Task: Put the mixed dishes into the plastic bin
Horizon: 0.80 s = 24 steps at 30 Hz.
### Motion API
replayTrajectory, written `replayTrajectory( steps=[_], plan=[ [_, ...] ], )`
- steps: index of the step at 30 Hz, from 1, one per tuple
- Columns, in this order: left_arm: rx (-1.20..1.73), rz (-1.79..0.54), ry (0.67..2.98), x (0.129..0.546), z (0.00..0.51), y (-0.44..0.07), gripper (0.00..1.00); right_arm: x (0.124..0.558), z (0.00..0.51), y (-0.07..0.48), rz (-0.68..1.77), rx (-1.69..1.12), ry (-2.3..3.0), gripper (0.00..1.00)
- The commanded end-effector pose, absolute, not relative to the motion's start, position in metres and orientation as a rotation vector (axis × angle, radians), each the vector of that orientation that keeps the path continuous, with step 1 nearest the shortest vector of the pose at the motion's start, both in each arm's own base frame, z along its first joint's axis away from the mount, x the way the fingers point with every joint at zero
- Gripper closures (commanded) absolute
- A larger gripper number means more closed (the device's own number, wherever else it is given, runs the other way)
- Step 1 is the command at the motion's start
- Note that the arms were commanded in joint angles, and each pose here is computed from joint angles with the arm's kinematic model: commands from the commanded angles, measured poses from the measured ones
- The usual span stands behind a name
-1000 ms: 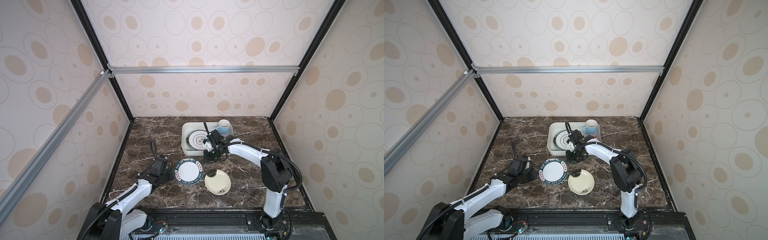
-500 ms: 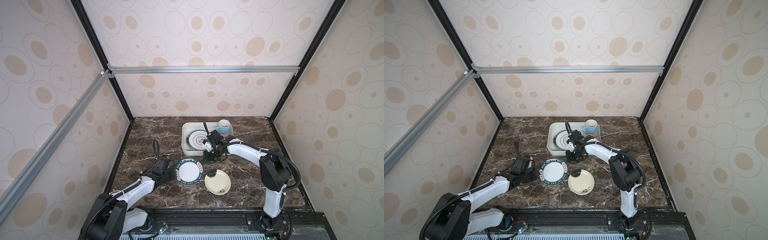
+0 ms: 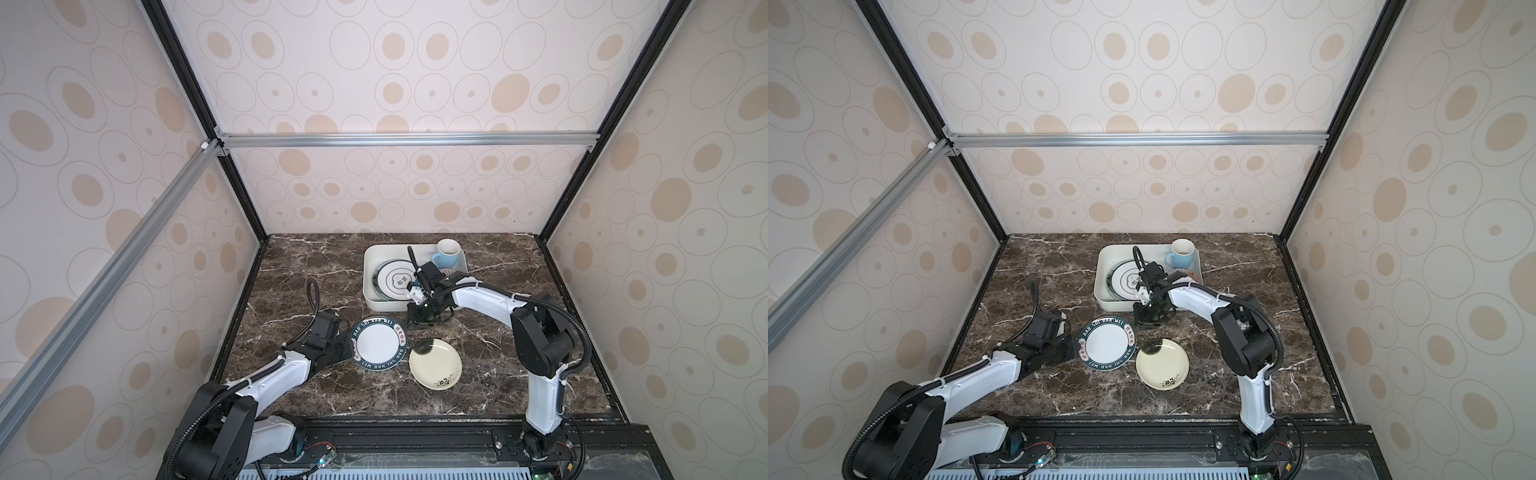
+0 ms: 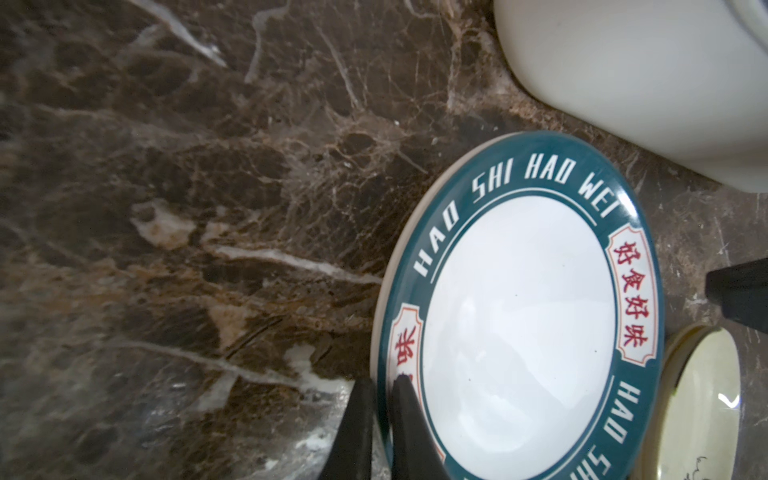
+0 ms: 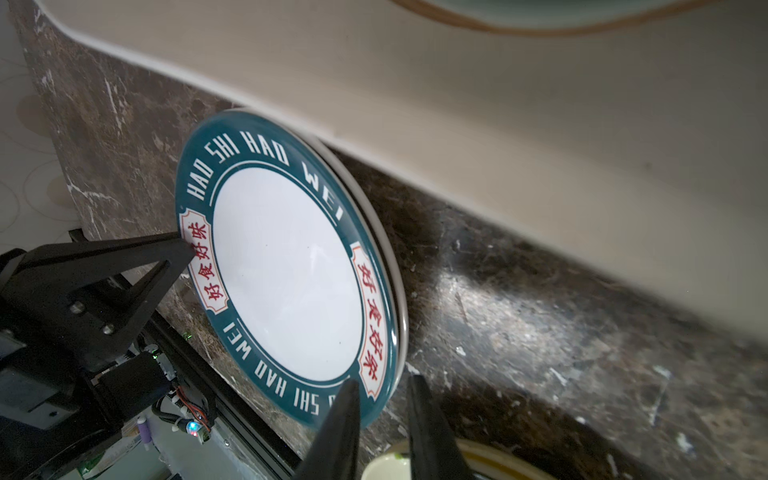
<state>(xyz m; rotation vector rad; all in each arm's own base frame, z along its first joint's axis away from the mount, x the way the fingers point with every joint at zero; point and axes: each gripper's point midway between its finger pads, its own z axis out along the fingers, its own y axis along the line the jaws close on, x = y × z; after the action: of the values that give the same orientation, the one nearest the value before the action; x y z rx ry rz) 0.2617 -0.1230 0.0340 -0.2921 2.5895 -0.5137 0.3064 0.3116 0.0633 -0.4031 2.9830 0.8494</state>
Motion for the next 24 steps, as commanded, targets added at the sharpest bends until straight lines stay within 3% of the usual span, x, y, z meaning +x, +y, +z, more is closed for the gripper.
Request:
replayTrajectory(
  steps=[1,24],
  plan=[
    [-0.269,-0.502,2.591,0.266,0.036,-0.125,0.9,0.303,0.056,0.314,0.876,-0.392,3.014,0.76],
    [-0.246,-0.5,2.634,0.269,0.018,-0.131,1.0,0.307,0.051,0.315,0.847,-0.394,3.039,0.77]
  ],
)
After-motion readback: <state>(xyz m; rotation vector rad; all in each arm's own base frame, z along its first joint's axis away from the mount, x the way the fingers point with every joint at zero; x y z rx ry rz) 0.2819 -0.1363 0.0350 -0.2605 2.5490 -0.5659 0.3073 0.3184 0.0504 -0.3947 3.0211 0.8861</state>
